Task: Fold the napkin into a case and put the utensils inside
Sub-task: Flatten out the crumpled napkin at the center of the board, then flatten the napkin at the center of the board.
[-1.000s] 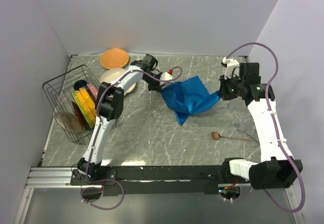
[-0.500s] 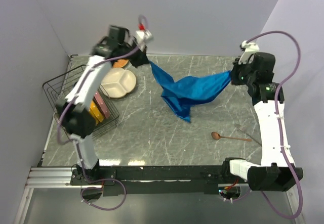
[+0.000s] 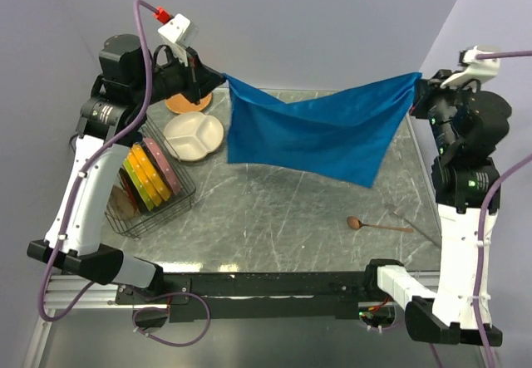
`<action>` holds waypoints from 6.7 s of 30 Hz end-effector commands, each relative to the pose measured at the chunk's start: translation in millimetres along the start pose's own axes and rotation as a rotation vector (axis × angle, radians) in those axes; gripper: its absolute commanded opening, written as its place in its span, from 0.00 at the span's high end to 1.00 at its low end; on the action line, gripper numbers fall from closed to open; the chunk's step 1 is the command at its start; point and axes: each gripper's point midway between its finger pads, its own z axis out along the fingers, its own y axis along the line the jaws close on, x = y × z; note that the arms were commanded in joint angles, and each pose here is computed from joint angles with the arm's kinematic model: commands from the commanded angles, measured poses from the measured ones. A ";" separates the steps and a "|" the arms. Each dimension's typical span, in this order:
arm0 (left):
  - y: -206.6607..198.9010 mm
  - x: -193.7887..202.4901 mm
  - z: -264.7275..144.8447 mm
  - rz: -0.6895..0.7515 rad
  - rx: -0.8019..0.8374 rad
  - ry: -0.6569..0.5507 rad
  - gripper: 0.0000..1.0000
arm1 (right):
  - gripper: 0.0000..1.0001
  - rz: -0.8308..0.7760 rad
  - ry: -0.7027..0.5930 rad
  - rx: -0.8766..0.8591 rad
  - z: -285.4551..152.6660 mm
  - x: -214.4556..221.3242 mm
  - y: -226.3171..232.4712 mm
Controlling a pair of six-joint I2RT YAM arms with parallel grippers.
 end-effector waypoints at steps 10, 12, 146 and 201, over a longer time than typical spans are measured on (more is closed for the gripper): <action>79.4 -50.8 99.7 -0.142 -0.113 -0.298 0.99 | 1.00 0.027 -0.137 0.146 102.8 -17.6 -34.6; 94.6 -52.9 117.4 -0.134 -0.128 -0.340 0.99 | 1.00 0.032 -0.144 0.140 125.7 -16.8 -36.3; 40.7 387.9 40.8 0.111 0.261 0.689 0.79 | 0.91 -0.702 0.888 -0.506 20.5 392.9 -51.6; -12.4 345.6 46.7 0.117 0.249 0.796 0.57 | 0.35 -0.385 1.228 -0.449 -13.6 367.1 -28.4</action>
